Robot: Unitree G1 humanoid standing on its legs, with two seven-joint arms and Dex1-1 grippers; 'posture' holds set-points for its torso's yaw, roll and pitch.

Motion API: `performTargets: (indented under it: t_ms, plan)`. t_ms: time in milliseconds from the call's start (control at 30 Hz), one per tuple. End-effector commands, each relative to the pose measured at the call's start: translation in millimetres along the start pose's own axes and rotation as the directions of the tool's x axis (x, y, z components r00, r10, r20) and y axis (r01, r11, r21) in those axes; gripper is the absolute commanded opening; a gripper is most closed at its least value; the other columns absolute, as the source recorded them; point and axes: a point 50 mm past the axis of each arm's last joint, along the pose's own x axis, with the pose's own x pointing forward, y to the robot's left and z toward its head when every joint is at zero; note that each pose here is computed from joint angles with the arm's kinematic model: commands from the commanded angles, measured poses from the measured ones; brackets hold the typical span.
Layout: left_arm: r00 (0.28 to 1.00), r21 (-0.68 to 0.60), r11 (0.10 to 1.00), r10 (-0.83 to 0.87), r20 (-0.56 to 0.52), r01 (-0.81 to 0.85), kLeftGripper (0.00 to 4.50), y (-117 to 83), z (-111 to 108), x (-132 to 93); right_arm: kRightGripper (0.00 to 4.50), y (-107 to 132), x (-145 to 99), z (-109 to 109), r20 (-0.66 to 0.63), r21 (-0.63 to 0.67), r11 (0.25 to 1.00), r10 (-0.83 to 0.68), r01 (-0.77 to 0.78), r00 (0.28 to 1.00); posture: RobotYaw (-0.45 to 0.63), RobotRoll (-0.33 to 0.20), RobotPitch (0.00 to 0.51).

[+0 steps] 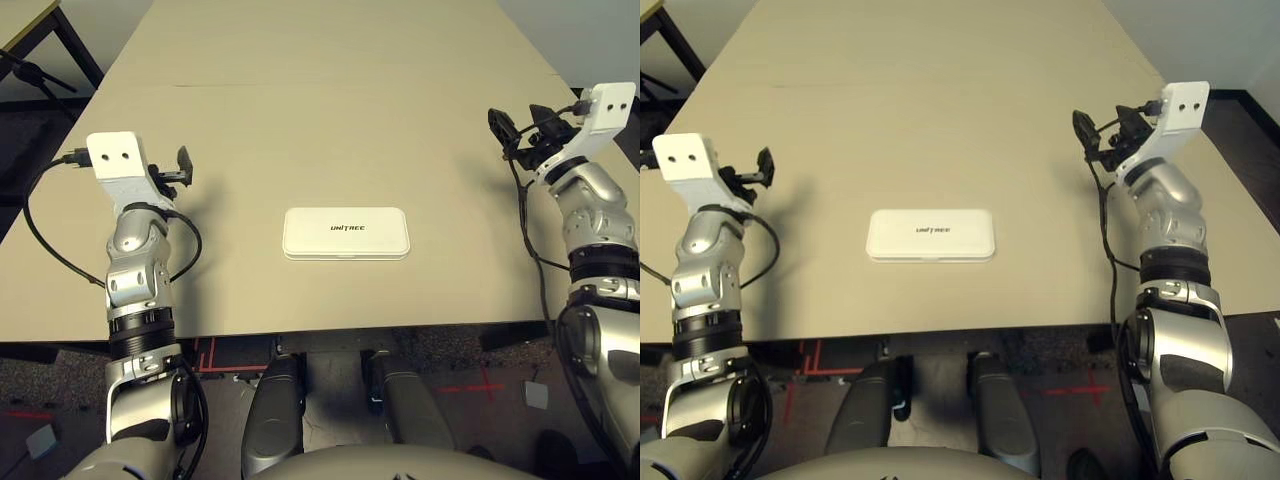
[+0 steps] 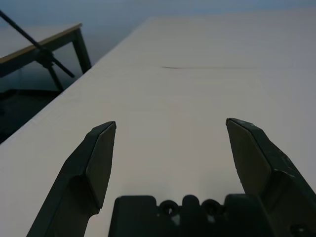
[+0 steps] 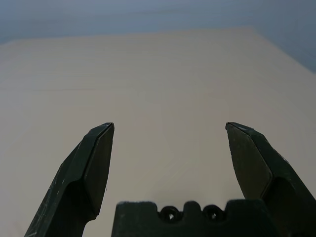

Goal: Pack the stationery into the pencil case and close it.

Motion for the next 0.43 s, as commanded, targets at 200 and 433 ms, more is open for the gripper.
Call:
performTargets:
  t_ms: [200,433]
  plan:
    - [1.000,-0.022,1.000,0.003,-0.002,-0.003,4.48,-8.0,-6.8,-5.8,4.50,-15.7,-6.9,-11.5,-0.006,-0.050,0.981,-0.186,0.186,0.982,0.00,0.000,0.153]
    - [0.999,-0.031,0.999,0.033,-0.011,-0.033,4.48,-7.8,-10.6,-7.5,4.50,-19.4,-14.4,-18.2,0.008,-0.069,0.964,-0.256,0.256,0.967,-0.01,0.000,0.156]
